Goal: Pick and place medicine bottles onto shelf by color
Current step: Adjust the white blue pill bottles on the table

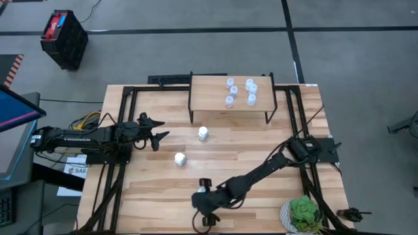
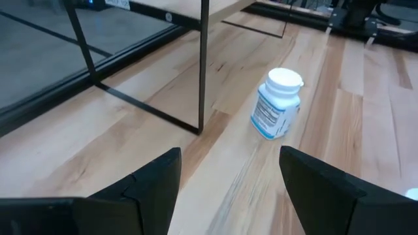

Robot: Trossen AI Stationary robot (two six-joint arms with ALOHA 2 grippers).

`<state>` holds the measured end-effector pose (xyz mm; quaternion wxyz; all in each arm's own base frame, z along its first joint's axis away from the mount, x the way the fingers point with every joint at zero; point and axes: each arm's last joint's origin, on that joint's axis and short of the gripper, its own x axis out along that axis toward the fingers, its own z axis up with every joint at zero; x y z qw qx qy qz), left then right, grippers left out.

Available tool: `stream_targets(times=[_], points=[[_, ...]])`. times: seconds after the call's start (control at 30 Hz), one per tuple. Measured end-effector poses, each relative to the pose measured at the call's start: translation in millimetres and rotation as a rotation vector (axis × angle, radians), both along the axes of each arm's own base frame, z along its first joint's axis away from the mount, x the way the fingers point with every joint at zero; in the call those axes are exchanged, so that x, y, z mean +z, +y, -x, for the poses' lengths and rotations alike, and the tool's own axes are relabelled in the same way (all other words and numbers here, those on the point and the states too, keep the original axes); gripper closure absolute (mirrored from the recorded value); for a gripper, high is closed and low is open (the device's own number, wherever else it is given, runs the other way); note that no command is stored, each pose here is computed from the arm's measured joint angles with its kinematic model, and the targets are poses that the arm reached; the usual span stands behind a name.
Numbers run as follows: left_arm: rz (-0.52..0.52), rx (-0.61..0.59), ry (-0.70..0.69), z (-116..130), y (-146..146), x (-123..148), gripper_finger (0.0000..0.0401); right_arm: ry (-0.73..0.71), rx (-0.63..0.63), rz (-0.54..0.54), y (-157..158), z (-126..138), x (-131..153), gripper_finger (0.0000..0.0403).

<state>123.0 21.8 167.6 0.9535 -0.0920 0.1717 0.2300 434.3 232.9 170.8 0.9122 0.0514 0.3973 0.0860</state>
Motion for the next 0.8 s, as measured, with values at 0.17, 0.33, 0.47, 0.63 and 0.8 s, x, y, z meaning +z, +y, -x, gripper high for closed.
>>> stream_targets(times=[0.17, 0.33, 0.47, 0.63, 0.8], points=[[0.009, 0.002, 0.006, 0.4, -0.1, -0.9, 0.0154, 0.016, -0.029, -0.007, -0.8, -2.4, 6.1, 0.0398], [0.013, -0.003, 0.015, 0.6, -0.3, -1.7, 0.0154, 0.093, -0.089, -0.019, -4.5, 1.7, -0.5, 0.0398], [0.015, -0.002, 0.028, 1.2, -0.3, -2.8, 0.0154, 0.099, -0.143, 0.033, -9.4, 3.3, -5.2, 0.0398], [0.016, -0.002, 0.039, 1.6, -0.3, -3.9, 0.0154, 0.179, -0.195, 0.101, -31.4, 2.2, -12.0, 0.0397], [0.016, -0.002, 0.039, 1.6, -0.3, -3.8, 0.0154, 0.204, -0.225, 0.176, -60.7, -6.3, -13.9, 0.0396]])
